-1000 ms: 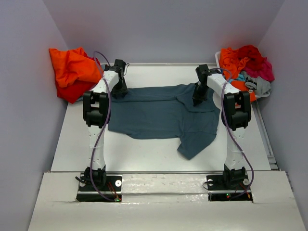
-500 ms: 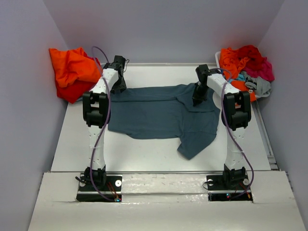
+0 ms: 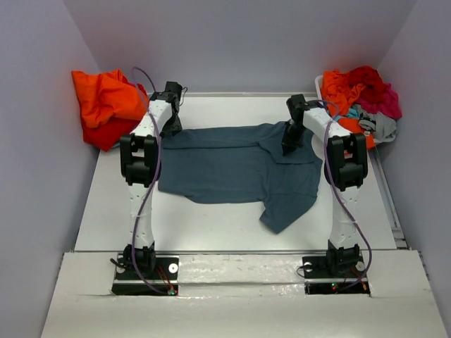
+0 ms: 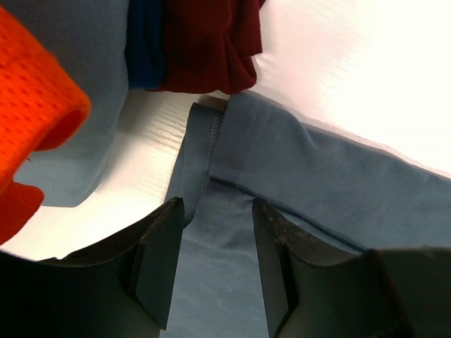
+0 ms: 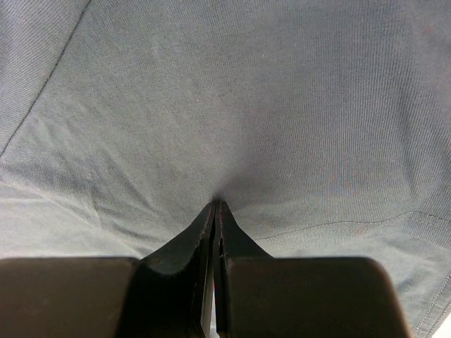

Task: Fold and stack the t-shirts
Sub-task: Fold the tshirt

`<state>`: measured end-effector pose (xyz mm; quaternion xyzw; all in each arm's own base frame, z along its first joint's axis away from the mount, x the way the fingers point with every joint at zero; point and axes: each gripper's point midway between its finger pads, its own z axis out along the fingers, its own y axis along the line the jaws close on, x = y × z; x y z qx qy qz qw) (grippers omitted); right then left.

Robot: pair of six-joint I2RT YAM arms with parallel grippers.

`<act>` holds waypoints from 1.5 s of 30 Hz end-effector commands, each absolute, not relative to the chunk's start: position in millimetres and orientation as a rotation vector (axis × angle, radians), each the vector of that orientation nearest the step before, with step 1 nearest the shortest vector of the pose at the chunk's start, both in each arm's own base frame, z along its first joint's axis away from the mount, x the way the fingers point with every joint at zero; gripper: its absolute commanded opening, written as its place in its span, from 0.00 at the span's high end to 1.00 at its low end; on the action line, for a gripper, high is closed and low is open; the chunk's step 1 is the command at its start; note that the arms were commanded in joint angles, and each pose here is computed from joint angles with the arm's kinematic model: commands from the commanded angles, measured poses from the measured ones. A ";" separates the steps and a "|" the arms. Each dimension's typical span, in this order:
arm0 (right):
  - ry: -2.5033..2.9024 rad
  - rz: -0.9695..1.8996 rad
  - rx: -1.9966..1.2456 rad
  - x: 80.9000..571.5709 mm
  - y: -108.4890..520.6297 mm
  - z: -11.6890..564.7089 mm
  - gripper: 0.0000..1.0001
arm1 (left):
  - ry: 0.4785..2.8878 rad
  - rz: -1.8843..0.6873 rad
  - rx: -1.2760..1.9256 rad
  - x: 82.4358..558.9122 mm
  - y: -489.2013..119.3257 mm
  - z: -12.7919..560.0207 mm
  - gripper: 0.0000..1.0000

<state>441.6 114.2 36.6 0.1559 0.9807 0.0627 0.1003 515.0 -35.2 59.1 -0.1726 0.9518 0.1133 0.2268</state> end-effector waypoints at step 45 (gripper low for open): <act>2.905 0.220 0.451 438.2 118.8 29.5 0.93 | 2.603 0.270 -0.545 475.8 -30.1 96.5 0.63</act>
